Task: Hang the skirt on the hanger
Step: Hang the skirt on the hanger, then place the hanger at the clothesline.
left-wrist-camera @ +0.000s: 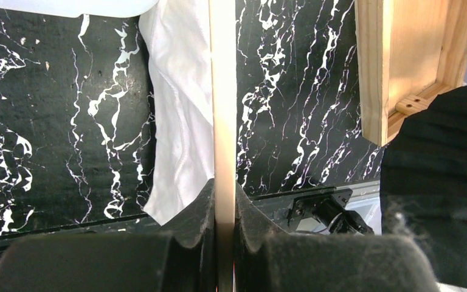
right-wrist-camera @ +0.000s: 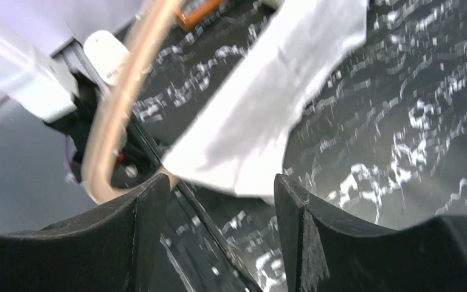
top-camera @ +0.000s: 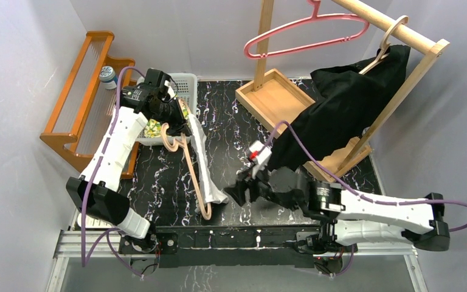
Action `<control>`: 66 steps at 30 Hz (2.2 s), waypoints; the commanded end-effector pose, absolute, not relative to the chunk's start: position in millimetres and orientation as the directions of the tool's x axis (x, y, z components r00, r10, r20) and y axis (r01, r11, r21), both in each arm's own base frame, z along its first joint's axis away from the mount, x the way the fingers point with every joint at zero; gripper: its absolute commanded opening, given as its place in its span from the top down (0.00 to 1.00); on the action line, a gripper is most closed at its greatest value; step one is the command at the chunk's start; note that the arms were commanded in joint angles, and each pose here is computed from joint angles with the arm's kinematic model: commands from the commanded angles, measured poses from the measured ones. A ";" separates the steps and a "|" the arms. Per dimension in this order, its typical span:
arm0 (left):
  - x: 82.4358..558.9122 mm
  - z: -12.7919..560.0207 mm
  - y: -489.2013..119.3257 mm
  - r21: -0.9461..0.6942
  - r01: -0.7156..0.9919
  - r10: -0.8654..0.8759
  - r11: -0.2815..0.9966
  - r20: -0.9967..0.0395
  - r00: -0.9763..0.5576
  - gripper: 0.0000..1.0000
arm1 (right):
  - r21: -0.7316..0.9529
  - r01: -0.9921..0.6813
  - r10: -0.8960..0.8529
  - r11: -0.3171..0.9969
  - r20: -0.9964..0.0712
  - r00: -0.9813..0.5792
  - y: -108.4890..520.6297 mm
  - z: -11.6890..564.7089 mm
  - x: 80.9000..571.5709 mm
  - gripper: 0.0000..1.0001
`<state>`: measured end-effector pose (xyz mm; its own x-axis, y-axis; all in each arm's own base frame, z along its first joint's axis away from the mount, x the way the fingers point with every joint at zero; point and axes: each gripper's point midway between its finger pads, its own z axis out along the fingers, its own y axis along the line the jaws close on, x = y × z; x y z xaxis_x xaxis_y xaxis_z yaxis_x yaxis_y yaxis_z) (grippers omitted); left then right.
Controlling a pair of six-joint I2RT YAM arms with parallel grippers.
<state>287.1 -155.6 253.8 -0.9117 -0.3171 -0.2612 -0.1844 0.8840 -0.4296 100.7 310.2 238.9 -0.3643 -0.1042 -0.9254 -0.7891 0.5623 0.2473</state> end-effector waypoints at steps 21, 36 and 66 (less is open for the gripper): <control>328.7 261.3 -162.1 -0.493 -0.297 -0.481 0.818 -0.304 -0.822 1.00 | 0.062 -0.655 -0.256 0.753 -0.889 -0.379 381.9 271.5 146.9 0.32; 325.1 252.5 -165.8 -0.506 -0.328 -0.500 0.798 -0.253 -0.828 1.00 | -0.072 -0.615 -0.366 0.785 -0.855 -0.367 360.4 213.1 155.1 0.60; 363.3 364.2 -84.5 -0.430 -0.197 -0.467 0.881 -0.724 -0.508 0.26 | 0.074 -0.510 -0.253 0.857 -0.802 -0.541 256.1 270.6 127.2 1.00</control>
